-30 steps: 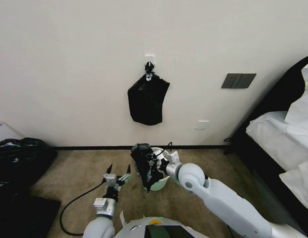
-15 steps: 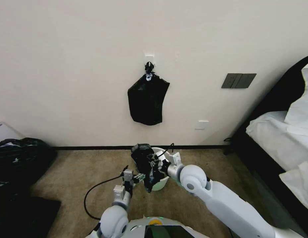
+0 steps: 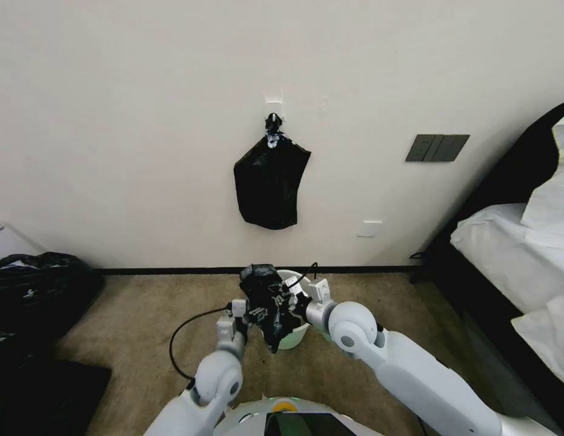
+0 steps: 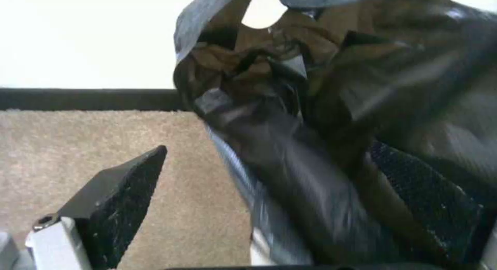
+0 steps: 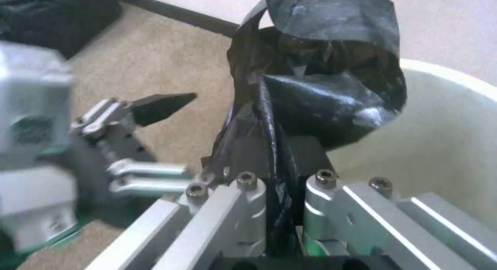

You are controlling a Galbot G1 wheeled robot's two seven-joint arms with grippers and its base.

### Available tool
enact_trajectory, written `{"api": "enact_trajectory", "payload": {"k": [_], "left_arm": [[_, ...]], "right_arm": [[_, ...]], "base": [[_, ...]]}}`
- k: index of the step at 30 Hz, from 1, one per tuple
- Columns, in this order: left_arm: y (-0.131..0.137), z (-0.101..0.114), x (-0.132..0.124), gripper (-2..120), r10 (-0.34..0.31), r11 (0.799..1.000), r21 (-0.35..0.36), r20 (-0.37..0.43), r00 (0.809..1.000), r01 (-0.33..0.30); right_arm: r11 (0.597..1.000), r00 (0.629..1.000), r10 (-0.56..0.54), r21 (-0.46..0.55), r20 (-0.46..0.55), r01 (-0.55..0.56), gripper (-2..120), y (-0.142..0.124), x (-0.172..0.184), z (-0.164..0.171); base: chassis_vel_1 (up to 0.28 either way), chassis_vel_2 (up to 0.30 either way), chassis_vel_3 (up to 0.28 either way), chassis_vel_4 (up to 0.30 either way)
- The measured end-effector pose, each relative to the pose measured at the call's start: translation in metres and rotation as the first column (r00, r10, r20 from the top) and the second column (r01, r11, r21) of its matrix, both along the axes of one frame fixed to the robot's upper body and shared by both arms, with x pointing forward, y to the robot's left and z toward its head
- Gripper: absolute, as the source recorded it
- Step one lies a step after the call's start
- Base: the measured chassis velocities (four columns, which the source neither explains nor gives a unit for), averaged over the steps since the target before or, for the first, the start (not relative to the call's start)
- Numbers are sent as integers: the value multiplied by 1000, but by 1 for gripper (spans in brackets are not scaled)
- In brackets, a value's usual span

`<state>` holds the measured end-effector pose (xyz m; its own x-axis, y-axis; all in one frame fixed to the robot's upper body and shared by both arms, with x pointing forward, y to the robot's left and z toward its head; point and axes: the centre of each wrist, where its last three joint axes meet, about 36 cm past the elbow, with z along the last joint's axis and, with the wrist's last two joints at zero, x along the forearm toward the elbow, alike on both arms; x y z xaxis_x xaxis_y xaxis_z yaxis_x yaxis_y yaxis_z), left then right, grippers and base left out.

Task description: Place a trash bag onto the trash bin.

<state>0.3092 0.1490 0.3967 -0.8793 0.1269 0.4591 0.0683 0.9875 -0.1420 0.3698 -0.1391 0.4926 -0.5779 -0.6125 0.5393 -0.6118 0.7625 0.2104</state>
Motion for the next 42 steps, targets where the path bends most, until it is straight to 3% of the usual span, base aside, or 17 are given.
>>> {"api": "enact_trajectory", "payload": {"k": [7,12,22,27,34,37,42], "left_arm": [[-11,15,28,100,24,999,-33,-155,988,-29],[-14,18,34,98,43,999,-22,-217,975,-49],[-17,16,46,57,78,996,-10,-313,947,-86],[-18,17,49,44,84,996,-11,-326,942,-93],[-17,15,47,13,107,993,-5,-328,939,-115],[-17,14,46,5,118,992,-7,-321,940,-127],[-14,15,47,4,147,987,-14,-306,941,-159]], "right_arm": [[1000,1000,0,2,0,0,6,0,0,0],[1000,1000,0,2,1,0,6,0,0,0],[1000,1000,3,6,2,-3,6,2,1,1],[1000,1000,3,6,2,-3,6,1,1,1],[1000,1000,2,9,-2,-2,6,1,-1,1],[1000,1000,2,9,-6,-2,6,0,-1,0],[1000,1000,0,10,-7,0,6,0,-3,0]], "base": [[0,0,0,0],[0,0,0,0],[0,0,0,0],[0,0,0,0],[0,0,0,0],[0,0,0,0],[0,0,0,0]]}}
